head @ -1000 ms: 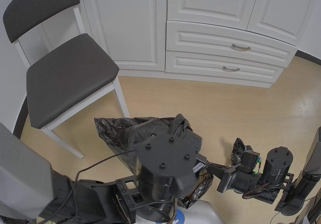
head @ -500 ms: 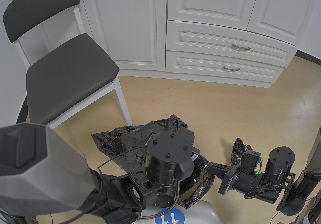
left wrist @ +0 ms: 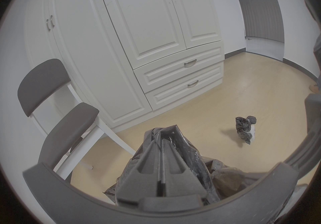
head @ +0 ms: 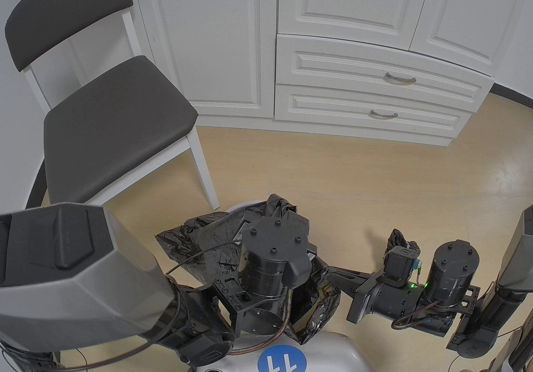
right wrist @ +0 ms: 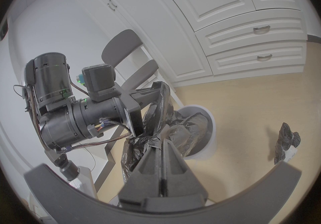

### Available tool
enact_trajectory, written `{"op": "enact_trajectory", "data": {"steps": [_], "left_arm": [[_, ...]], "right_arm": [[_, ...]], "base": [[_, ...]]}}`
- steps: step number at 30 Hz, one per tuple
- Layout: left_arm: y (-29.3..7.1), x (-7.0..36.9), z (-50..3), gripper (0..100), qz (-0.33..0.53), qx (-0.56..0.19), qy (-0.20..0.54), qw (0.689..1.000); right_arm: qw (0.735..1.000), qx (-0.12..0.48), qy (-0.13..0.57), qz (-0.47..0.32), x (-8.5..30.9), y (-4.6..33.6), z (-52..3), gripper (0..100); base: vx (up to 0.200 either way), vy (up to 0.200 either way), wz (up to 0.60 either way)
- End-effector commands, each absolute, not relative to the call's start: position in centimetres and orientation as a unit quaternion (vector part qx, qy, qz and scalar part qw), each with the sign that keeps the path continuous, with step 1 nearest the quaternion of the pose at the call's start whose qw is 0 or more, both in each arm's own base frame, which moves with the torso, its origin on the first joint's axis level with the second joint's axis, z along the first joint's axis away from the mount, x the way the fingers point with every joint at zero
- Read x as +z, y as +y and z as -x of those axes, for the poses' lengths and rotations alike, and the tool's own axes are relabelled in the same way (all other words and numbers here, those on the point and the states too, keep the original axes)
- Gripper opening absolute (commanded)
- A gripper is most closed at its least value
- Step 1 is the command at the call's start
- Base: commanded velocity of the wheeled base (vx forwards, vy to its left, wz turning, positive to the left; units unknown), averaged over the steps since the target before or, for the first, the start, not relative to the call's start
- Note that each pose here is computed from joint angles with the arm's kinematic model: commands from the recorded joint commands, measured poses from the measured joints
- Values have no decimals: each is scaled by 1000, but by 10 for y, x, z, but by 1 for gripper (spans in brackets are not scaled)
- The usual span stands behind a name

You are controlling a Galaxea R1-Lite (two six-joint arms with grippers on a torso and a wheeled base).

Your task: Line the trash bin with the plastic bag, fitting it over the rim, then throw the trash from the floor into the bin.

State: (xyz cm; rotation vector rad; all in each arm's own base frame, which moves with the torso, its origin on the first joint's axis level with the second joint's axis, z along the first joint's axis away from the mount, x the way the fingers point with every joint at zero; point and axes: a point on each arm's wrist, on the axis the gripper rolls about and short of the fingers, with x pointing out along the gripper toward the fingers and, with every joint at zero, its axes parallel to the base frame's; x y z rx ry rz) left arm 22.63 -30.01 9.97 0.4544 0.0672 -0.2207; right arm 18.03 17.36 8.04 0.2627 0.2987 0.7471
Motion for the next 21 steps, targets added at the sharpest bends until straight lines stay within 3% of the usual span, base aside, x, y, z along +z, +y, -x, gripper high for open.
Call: {"op": "enact_trajectory", "data": {"steps": [1, 21], "left_arm": [[-299, 102, -228, 0, -220, -104, 30, 969], [-289, 105, -233, 0, -202, -84, 14, 976]], "right_arm": [[911, 367, 144, -123, 77, 177, -182, 0], [912, 375, 128, -103, 80, 179, -181, 0]], "base": [[0, 0, 0], [0, 0, 0]]}}
